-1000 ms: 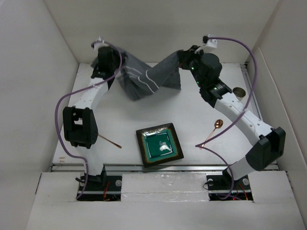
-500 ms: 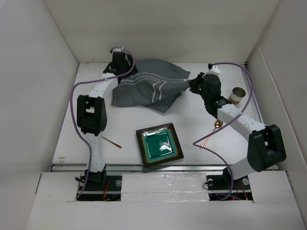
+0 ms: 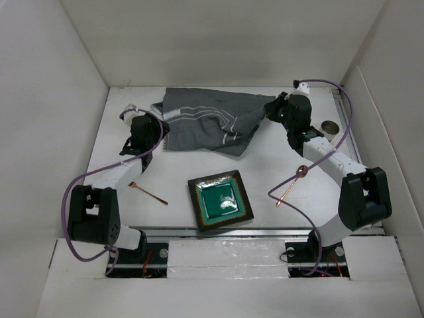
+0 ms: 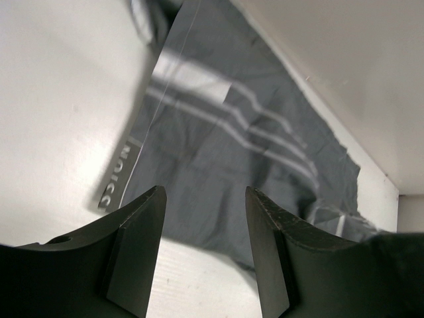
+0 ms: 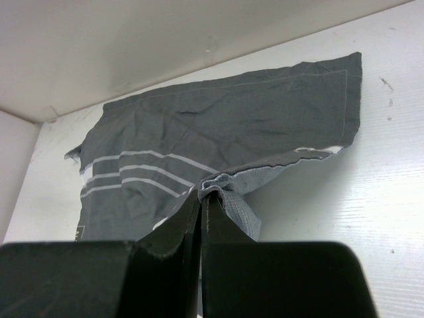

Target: Set the dinner table for one person

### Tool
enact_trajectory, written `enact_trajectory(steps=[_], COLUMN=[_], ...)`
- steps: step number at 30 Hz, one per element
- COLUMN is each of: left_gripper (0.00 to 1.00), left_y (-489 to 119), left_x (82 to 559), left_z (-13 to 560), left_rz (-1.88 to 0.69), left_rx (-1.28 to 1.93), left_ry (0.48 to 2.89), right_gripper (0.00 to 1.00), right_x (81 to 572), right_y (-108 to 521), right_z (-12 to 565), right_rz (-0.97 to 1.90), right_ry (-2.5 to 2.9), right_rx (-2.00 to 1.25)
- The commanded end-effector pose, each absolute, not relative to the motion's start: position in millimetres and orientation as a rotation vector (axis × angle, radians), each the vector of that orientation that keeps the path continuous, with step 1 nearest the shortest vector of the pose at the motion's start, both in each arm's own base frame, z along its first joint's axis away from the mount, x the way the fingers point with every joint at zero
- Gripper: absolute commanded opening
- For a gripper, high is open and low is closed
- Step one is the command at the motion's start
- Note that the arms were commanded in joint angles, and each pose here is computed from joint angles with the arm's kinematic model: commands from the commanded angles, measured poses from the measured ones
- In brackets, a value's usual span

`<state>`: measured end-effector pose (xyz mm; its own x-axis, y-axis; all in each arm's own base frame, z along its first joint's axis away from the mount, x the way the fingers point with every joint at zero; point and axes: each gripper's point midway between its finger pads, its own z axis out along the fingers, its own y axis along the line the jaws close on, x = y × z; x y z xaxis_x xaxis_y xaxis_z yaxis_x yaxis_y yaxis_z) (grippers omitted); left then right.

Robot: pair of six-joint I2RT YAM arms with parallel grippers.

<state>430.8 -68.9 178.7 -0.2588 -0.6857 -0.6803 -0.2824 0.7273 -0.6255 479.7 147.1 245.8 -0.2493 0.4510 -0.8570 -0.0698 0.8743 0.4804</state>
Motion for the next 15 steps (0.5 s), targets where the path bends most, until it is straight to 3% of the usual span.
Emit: enact_trajectory(steps=[1,6,15], left_gripper=[0.48,0.49,0.46], left_y=[-89,-75,-74], left_x=[416,405,416], left_z=[117,67,52], left_rz=[-0.576,-0.450,-0.458], left_rx=[-0.843,-1.033,-1.173], left_ry=[1.957,2.054,2.004], right_gripper=[0.00,0.00,0.00], right_x=[479,472,465], right_y=[151,145,138], right_z=[278,288,299], right_rz=[0.590,0.593,0.608], right_ry=[1.663,1.639,1.612], right_rx=[0.265,0.266,0.268])
